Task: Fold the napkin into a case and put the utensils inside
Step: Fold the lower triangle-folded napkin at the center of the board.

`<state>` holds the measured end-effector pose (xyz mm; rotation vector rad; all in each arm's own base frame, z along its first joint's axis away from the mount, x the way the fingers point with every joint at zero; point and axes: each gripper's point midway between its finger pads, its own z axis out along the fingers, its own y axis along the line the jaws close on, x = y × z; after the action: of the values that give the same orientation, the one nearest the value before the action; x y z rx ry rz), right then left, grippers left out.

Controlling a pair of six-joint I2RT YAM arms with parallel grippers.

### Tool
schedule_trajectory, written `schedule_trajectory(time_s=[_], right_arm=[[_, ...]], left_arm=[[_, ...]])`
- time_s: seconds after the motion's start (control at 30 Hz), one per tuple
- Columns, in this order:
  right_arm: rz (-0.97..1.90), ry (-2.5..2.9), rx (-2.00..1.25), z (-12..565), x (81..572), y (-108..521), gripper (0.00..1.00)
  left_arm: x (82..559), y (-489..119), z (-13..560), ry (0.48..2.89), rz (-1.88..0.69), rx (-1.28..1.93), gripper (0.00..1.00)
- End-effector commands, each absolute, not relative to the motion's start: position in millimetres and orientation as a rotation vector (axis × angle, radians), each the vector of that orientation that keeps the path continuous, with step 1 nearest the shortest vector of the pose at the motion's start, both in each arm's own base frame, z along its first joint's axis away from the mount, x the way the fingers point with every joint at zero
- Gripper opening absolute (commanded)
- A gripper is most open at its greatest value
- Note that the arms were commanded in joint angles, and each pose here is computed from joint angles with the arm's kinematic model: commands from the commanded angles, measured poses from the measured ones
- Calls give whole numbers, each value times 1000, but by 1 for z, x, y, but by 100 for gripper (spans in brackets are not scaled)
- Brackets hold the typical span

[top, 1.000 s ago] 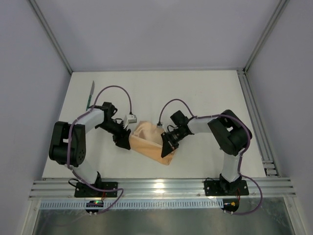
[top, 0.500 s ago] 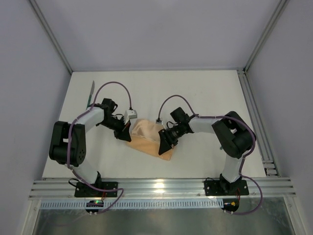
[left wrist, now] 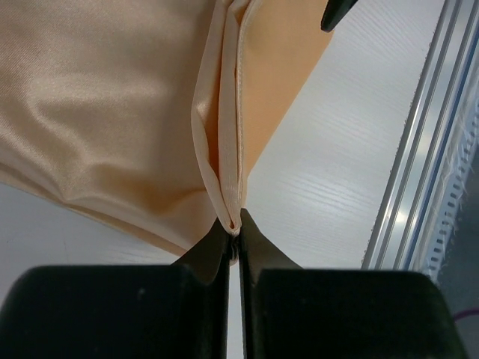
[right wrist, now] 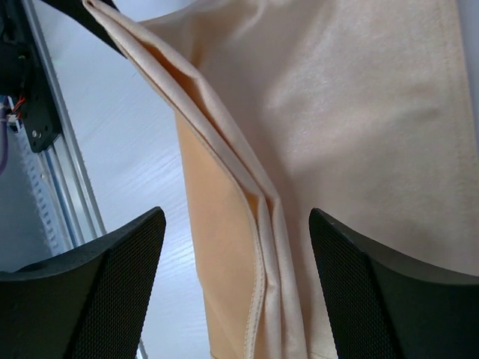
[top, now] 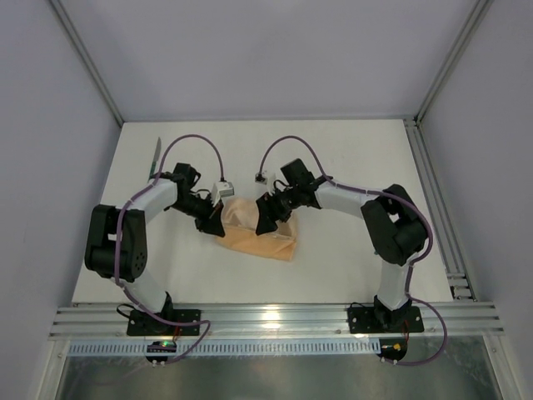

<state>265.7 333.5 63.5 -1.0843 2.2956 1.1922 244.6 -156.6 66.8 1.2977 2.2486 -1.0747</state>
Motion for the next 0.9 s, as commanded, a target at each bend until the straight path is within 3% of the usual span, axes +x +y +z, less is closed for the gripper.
schedule_trajectory(time_s=[0.0,0.37,0.53,0.87], right_arm=[[1078,2277,-1101,59,289,335,81],[1230,2250,-1077,54,297,363,80],[1252,2269,-1075,40,288,362,68],[1247,2329,-1091,24,278,353,67]], left_arm=[[268,-163,71,2236,-1049,1210,0],[289,-160,56,2358,-1013,1043,0],[302,-162,49,2399,-991,948,0],[320,-144,43,2451,-901,812,0]])
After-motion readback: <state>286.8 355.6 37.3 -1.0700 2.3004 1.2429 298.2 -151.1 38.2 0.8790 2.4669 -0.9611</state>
